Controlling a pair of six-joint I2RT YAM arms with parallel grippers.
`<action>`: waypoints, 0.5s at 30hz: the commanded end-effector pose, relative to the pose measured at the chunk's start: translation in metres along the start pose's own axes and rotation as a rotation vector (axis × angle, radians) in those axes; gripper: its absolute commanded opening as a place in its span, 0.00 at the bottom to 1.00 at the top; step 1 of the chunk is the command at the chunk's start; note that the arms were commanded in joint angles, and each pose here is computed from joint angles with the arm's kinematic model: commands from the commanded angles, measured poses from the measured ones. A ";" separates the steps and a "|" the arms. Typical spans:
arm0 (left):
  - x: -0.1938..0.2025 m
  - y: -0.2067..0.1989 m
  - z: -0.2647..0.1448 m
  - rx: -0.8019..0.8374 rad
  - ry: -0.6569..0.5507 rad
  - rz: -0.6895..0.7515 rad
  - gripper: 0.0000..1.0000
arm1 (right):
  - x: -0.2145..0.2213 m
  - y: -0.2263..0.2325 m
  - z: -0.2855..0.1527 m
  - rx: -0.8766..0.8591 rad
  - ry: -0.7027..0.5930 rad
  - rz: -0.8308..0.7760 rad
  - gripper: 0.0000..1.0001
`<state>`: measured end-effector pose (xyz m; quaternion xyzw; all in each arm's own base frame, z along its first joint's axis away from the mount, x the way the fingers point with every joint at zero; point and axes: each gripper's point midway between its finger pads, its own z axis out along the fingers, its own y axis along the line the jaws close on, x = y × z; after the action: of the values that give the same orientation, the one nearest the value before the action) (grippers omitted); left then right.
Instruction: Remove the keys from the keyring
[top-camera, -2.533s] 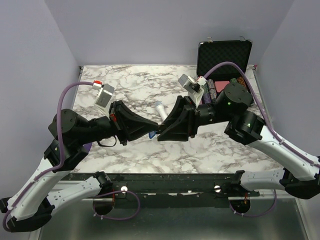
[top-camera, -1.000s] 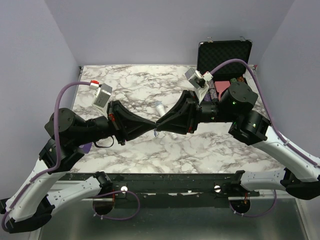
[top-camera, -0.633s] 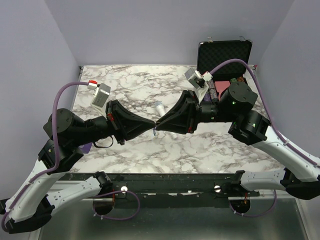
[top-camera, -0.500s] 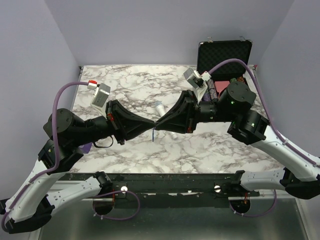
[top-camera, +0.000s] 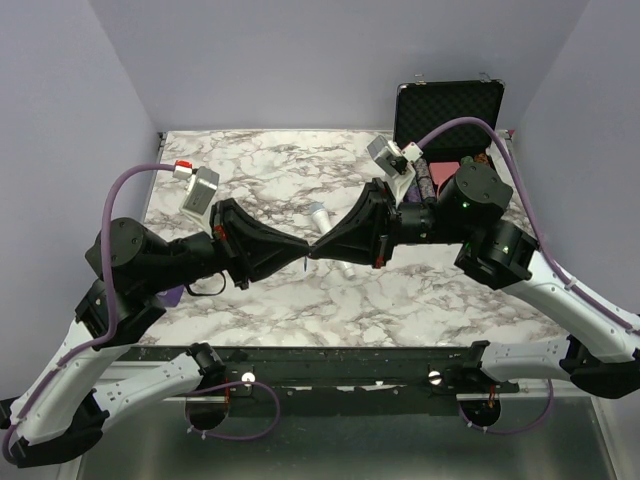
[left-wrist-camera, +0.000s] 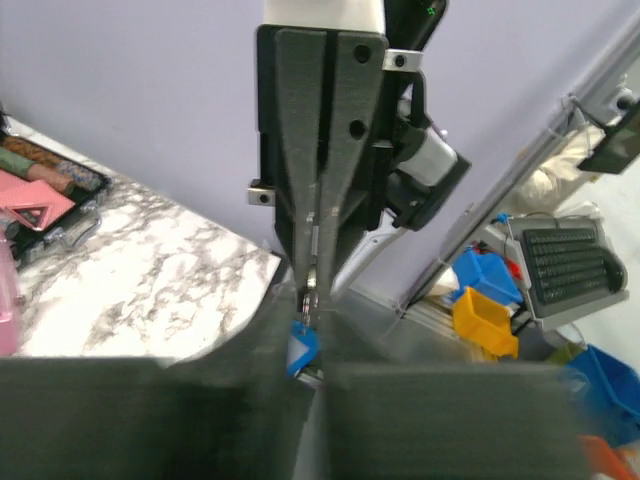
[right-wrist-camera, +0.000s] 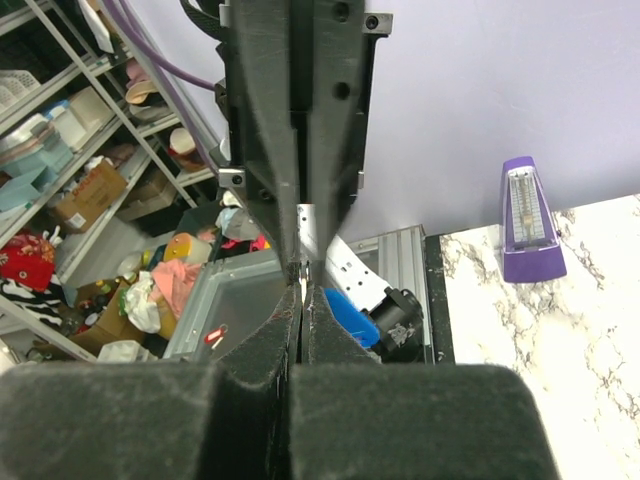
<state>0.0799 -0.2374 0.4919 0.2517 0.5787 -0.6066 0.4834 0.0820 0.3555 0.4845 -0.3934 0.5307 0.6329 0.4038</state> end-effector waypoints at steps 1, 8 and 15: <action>-0.002 0.013 -0.002 -0.089 0.001 0.003 0.52 | -0.004 0.004 -0.001 -0.008 -0.016 -0.017 0.01; -0.049 0.030 -0.046 -0.309 -0.280 0.011 0.99 | -0.013 -0.008 -0.007 0.076 -0.103 -0.008 0.01; -0.053 -0.008 -0.050 -0.064 -0.391 0.026 0.77 | -0.033 0.009 -0.003 -0.036 -0.236 0.023 0.01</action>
<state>0.0851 -0.1716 0.5137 0.1256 0.5366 -0.5865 0.5936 0.0905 0.3517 0.4867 -0.3410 0.5234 0.6508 0.4316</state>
